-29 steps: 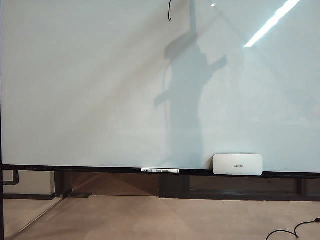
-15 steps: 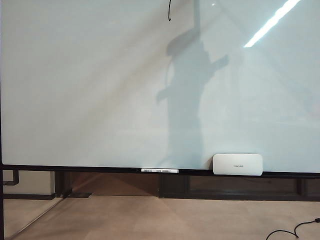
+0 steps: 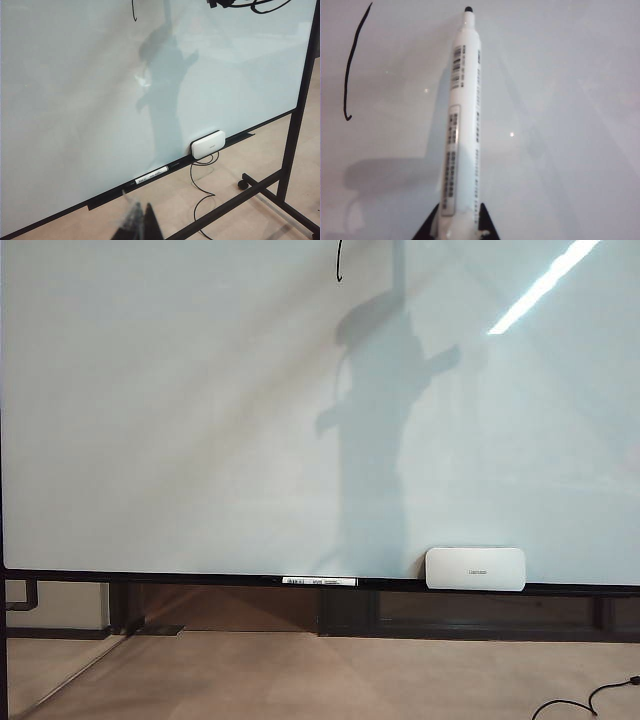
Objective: Reach to the right to find the marker pen, pick it up, and write the number 19 on the whiteboard.
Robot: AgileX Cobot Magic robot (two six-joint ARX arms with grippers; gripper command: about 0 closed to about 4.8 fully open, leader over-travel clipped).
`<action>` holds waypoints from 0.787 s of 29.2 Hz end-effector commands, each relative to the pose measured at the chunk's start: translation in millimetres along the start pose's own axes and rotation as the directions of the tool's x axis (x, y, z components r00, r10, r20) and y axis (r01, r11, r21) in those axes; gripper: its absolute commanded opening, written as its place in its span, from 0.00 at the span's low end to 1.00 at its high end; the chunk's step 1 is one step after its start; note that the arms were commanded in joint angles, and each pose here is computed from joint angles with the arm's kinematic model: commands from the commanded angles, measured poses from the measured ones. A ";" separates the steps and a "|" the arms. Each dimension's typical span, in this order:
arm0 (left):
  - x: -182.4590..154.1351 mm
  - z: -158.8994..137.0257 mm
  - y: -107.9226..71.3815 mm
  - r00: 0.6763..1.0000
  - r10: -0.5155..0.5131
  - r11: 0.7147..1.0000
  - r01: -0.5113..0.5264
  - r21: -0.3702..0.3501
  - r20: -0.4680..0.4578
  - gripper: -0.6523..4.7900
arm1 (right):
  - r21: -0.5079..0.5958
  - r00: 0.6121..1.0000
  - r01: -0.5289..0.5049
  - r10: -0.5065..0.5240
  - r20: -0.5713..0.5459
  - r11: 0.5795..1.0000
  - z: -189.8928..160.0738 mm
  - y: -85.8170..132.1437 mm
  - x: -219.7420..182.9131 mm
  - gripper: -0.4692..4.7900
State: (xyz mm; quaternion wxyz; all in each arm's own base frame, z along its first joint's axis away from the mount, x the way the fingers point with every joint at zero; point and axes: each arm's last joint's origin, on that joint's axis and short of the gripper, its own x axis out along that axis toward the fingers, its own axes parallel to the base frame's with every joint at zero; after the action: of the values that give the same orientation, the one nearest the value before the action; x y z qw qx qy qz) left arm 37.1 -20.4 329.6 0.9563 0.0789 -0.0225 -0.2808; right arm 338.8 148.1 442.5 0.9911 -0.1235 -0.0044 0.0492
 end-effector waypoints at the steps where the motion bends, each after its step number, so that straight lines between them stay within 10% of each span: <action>1: -0.2 2.0 0.1 1.000 -0.003 1.000 0.003 0.004 0.014 0.11 | 0.001 0.999 -0.024 0.024 0.041 1.000 6.6 -1.8 -2.8 0.08; 14: -0.2 2.0 0.1 1.000 -0.003 1.000 0.003 0.007 0.014 0.11 | -0.026 0.990 -0.121 0.123 0.070 0.992 7.6 1.1 -3.2 0.08; 23: -0.2 2.0 0.1 1.000 -0.003 1.000 0.003 0.007 0.014 0.11 | -0.033 0.999 -0.002 0.003 0.041 0.999 6.8 -3.1 -2.6 0.08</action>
State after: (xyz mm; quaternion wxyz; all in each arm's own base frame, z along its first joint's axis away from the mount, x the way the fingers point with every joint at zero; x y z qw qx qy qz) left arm 37.1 -20.3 329.6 0.9563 0.0791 -0.0225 -0.2806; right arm 339.0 148.4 443.0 0.9873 -0.1440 -0.0097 0.0662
